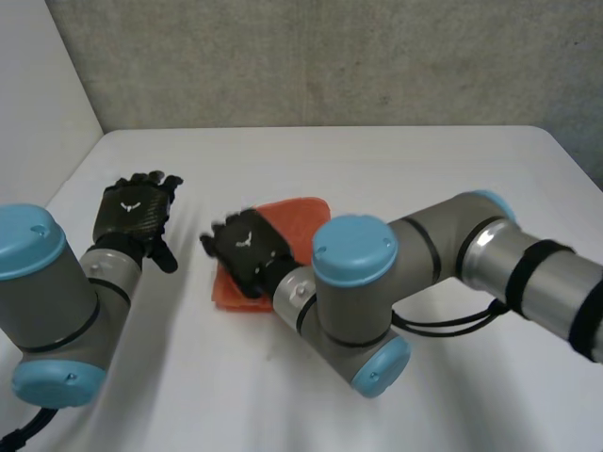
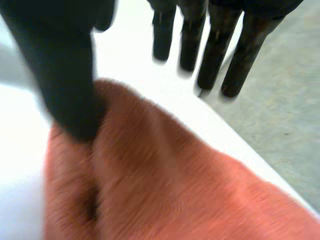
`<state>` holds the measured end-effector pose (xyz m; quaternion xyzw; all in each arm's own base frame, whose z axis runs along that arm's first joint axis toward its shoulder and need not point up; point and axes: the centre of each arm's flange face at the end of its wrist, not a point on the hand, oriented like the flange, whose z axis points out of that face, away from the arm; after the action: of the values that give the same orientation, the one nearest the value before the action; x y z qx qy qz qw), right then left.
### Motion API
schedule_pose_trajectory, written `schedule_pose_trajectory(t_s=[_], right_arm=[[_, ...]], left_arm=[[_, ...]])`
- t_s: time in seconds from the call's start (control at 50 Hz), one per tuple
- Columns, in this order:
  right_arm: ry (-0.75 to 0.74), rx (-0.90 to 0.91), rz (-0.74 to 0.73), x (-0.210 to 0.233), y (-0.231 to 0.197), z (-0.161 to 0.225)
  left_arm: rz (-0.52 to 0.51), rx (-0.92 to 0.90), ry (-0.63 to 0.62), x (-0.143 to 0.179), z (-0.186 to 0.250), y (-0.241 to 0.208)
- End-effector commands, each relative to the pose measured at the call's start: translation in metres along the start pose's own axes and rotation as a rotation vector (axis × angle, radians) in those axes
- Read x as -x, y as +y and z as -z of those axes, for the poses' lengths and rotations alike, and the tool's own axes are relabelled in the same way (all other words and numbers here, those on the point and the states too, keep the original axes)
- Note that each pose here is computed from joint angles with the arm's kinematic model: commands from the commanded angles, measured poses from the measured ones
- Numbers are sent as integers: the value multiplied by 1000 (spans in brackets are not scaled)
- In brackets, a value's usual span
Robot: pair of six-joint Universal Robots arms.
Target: Fold the laundry
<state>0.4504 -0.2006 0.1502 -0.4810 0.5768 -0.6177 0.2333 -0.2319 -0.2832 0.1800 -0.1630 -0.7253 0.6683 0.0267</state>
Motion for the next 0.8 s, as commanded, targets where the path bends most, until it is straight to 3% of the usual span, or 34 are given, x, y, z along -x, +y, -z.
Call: schedule_pose_trajectory(t_s=[0.02,0.14,0.18,0.4,0.62,0.8], right_arm=[[211,-56,-207,-53,-46,27],[307,-46,-335,-90,-43,42],[342,-18,-386,-103,-36,51],[466,137,-526,-147,7,73],[465,204,-559,-150,37,66],[347,240,-582,-137,52,40]], left_arm=[[72,-73,14,-4,-12,-19],[132,-119,82,-21,-15,-33],[147,-150,191,-48,-12,-42],[144,-131,448,-119,-10,-29],[128,1,469,-134,-24,0],[120,66,338,-99,-38,14]])
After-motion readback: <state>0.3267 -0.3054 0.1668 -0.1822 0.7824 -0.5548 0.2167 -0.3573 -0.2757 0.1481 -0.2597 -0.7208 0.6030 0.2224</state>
